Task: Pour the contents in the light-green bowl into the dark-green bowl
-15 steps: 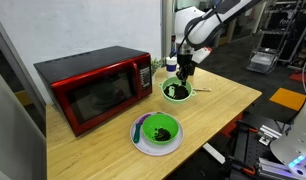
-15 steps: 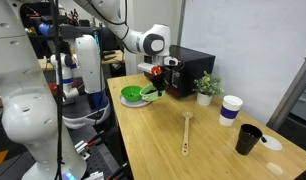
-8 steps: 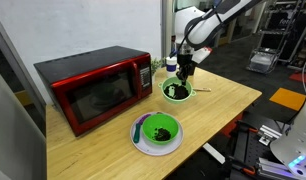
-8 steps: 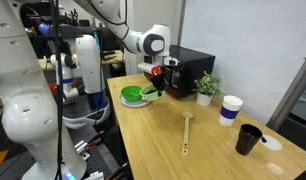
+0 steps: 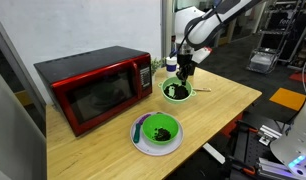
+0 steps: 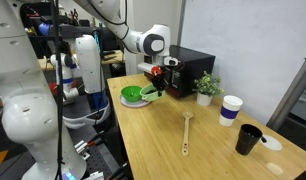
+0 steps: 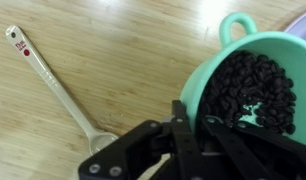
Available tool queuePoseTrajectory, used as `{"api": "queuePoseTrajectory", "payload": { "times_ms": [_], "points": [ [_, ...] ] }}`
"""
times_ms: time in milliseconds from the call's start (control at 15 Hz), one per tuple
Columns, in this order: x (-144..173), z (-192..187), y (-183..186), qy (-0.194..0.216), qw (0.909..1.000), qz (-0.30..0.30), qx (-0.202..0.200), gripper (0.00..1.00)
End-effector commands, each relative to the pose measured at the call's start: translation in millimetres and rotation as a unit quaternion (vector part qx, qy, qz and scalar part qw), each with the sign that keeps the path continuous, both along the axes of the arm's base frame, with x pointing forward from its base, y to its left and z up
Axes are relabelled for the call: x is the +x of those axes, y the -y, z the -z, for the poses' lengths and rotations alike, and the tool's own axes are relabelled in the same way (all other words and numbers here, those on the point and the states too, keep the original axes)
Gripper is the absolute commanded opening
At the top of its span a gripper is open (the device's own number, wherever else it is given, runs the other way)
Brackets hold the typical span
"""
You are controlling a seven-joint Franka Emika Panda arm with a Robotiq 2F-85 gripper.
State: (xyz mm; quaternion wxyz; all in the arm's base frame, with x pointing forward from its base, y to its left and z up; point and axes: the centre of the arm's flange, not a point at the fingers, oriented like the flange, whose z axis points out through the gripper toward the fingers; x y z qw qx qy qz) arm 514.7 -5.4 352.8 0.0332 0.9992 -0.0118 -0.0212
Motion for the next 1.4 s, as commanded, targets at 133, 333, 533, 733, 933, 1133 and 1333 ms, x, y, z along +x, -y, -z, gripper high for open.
{"api": "queuePoseTrajectory", "payload": {
  "times_ms": [133, 333, 533, 733, 933, 1133, 1333],
  "points": [
    [0.0, 0.0, 0.0, 0.000, 1.0000, 0.000, 0.000, 0.10],
    [0.0, 0.0, 0.0, 0.000, 1.0000, 0.000, 0.000, 0.03],
    [1.4, 1.6, -13.3, -0.004, 1.0000, -0.001, 0.000, 0.03],
    [0.5, 0.9, -38.6, -0.009, 0.9999, 0.005, -0.010, 0.03],
    [0.4, 0.1, -68.0, -0.012, 0.9994, 0.026, -0.021, 0.03],
    [-1.0, -0.8, -91.2, -0.016, 0.9977, 0.054, -0.039, 0.03],
    [-4.4, -3.6, -109.1, -0.015, 0.9954, 0.076, -0.056, 0.03]
  ]
}}
